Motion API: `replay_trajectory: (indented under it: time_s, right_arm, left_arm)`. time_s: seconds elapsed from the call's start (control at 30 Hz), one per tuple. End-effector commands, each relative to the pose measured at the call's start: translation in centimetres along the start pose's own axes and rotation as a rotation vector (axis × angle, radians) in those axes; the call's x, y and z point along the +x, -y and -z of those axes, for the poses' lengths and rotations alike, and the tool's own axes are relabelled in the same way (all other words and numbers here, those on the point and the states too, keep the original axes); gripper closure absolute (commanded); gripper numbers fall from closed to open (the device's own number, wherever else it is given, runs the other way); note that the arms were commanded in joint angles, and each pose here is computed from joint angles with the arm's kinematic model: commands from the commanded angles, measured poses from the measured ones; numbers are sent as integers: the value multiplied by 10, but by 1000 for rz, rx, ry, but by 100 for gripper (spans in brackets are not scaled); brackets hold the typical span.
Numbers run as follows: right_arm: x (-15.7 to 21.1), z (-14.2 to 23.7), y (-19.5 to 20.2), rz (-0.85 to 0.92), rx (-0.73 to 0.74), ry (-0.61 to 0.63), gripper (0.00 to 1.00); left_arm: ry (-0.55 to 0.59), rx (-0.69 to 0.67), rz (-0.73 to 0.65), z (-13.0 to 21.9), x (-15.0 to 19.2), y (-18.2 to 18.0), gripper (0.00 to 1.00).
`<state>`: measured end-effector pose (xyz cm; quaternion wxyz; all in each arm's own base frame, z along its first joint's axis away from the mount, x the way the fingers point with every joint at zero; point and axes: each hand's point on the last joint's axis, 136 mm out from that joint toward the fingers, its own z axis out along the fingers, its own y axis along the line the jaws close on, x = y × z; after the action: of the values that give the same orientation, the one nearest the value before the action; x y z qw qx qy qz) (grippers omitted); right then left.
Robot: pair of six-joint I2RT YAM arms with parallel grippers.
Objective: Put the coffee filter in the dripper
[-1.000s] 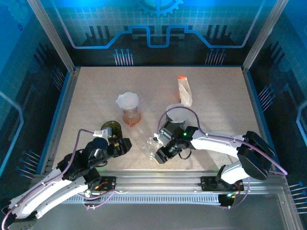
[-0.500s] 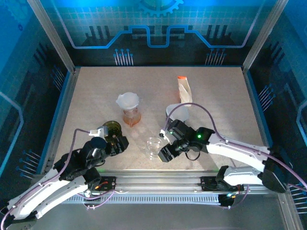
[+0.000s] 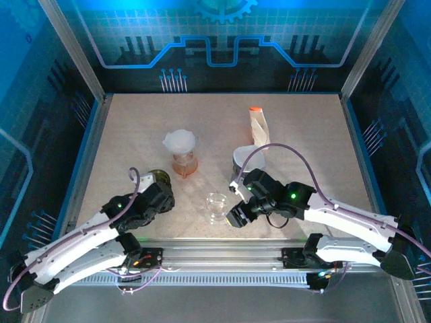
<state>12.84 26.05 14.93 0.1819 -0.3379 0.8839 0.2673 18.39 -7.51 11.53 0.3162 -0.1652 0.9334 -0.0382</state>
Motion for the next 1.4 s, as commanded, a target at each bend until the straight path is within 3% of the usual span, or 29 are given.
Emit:
replay_trajectory:
  time_s: [0.0,0.17,0.73,1.13,1.37]
  right_arm:
    - [1,4,-5,36,-15,19,31]
    - [3,7,-4,42,-17,30,31]
    - [-1,17,-9,47,-38,67,31]
    - [0,19,-9,44,-42,77,31]
    - [0,19,-8,44,-35,82,31]
  left_arm:
    - [44,-62,-5,-13,-2,-9,28]
    - [34,-90,-2,-32,3,-11,37]
    - [37,-158,56,-67,3,-16,55]
    - [90,-183,99,-64,-4,-25,81]
    - [71,-161,101,-60,-3,-21,91]
